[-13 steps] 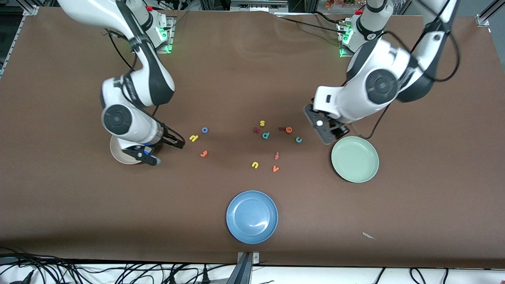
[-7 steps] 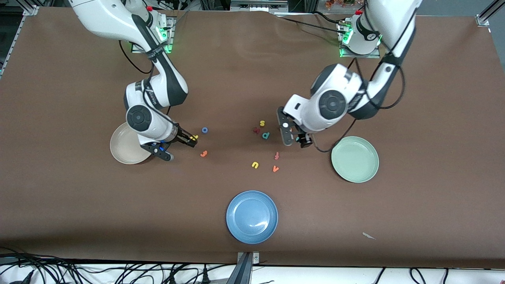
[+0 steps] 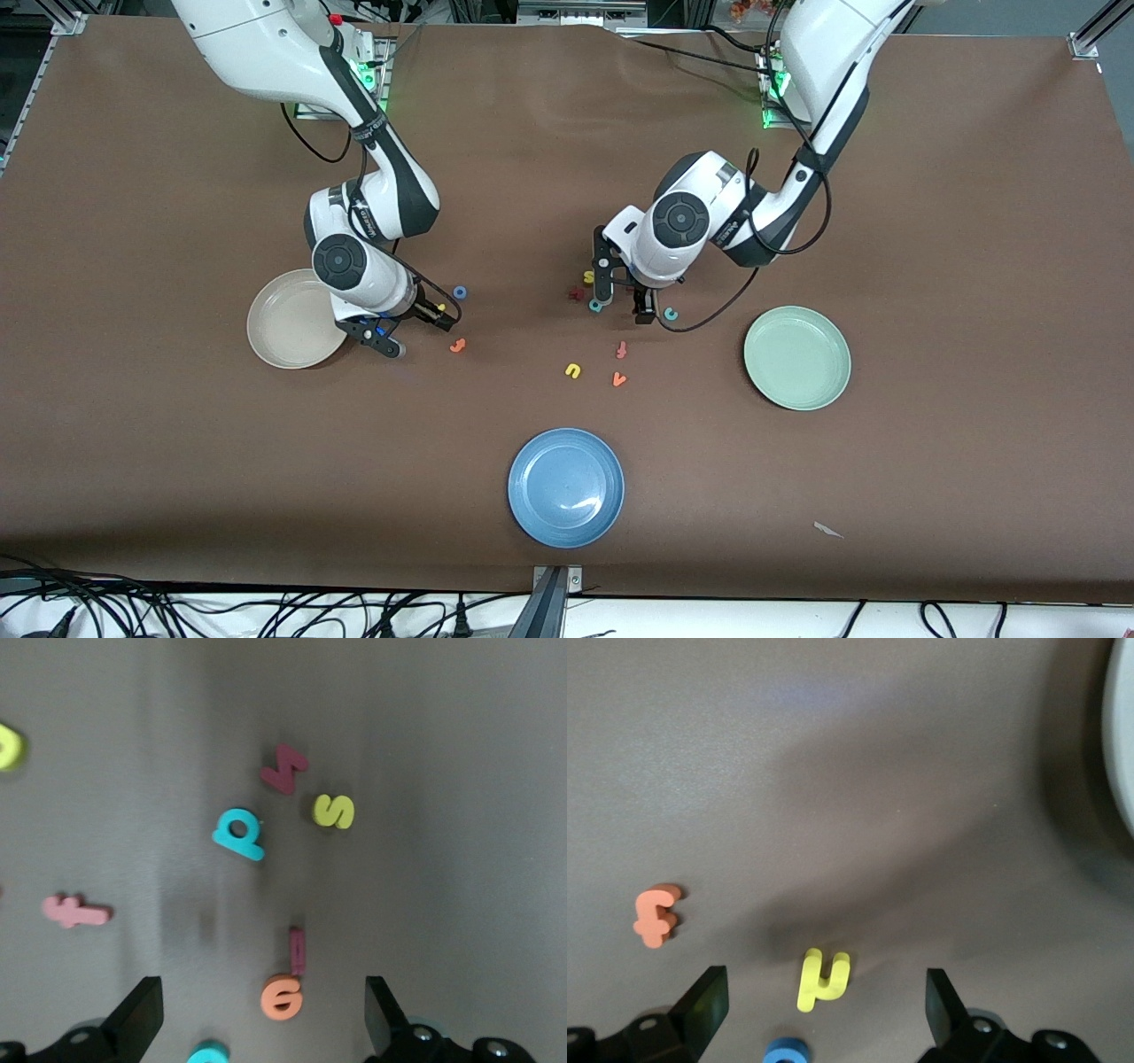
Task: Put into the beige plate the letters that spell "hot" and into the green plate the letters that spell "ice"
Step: 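Grasp the yellow u and pink i with the right and left grippers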
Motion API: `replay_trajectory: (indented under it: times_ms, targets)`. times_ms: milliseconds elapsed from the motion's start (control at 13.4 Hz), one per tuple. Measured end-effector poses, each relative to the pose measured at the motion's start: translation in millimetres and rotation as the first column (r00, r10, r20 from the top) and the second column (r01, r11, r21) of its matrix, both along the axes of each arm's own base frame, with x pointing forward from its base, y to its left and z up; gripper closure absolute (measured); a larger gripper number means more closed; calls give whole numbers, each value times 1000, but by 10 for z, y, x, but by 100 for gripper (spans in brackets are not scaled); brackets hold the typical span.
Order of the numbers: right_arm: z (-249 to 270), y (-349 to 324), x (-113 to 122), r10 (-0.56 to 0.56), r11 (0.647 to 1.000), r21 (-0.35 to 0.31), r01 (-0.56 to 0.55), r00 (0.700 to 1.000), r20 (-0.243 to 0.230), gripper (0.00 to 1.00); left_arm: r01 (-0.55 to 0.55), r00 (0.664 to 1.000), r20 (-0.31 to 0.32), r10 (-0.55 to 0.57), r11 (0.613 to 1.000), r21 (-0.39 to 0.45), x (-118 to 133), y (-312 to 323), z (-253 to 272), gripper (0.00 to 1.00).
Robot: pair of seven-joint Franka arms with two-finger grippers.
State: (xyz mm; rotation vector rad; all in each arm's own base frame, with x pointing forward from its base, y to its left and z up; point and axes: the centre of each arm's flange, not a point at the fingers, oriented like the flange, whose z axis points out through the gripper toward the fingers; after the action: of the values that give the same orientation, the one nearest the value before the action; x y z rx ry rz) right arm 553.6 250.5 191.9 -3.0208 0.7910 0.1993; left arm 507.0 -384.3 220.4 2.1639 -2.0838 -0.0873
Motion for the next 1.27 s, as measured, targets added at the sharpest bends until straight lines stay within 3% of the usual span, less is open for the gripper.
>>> replay_trajectory:
  times_ms: [447,522,745,820,1192,1267]
  targets:
    - [-127,51,-73,-40,999,0,40,999,23,1,53,998,33,-53,999,10,-194,-47,-232,6]
    - [-154,68,-79,-42,999,0,42,999,26,7,53,998,42,-54,998,24,-217,-52,-275,6]
    - [-250,69,-84,-47,999,0,47,998,32,8,-1,998,62,-3,999,51,-262,-54,-375,31]
    - [-257,69,-83,-47,999,1,47,998,33,8,-22,997,71,18,998,54,-274,-53,-394,31]
    - [-225,79,-70,-56,998,4,56,998,41,21,-48,995,87,42,997,65,-361,-94,-485,35]
    - [-208,84,-65,-56,998,5,56,997,43,30,-47,995,87,41,997,65,-369,-101,-490,42]
